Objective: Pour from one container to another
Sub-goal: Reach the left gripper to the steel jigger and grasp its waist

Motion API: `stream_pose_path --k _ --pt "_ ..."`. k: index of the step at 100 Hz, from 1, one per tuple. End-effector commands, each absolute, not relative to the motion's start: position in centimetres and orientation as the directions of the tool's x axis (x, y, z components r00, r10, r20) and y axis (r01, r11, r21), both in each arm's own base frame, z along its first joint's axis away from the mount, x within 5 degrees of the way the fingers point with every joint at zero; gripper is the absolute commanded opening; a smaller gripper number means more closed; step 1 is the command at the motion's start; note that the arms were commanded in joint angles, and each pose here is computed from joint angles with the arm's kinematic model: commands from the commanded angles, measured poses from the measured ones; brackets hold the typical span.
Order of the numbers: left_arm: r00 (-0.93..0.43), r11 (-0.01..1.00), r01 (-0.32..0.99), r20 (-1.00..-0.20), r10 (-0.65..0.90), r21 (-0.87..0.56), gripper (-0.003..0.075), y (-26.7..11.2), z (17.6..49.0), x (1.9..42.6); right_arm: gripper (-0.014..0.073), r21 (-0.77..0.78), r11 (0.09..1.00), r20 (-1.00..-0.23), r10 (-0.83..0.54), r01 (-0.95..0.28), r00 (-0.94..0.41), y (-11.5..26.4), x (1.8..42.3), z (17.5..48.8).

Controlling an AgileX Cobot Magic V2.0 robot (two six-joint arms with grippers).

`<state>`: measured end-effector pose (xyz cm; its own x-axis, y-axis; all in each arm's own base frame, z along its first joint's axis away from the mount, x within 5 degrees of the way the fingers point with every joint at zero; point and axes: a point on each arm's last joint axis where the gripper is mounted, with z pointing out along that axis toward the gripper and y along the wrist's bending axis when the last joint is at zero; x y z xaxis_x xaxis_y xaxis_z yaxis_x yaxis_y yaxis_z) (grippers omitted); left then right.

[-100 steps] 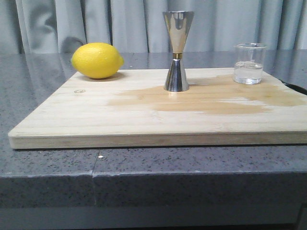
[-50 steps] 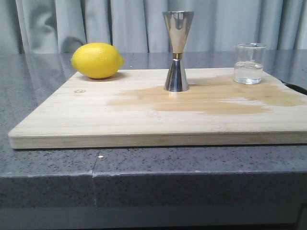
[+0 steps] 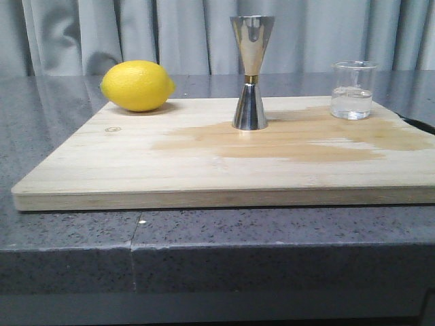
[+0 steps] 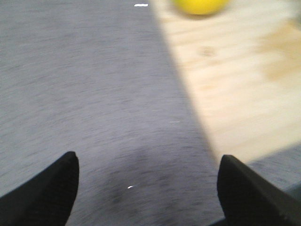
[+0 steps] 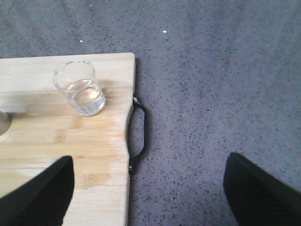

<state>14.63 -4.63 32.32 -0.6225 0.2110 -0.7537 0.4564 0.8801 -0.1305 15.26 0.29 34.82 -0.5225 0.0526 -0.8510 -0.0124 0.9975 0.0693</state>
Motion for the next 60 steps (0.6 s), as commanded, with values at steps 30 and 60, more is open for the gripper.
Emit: stream_pose_path --k 30,60 --pt "-0.265 0.528 0.832 -0.958 0.107 -0.171 0.0545 -9.0 33.0 20.2 0.0582 0.044 0.999 -0.933 0.035 -0.018 -0.358 0.1 15.8 37.2" --pt "-0.176 0.402 0.906 -0.982 0.074 -0.133 0.0545 -12.5 29.3 24.3 0.0582 0.044 0.999 -0.94 0.036 -0.016 -0.34 0.1 15.9 37.4"
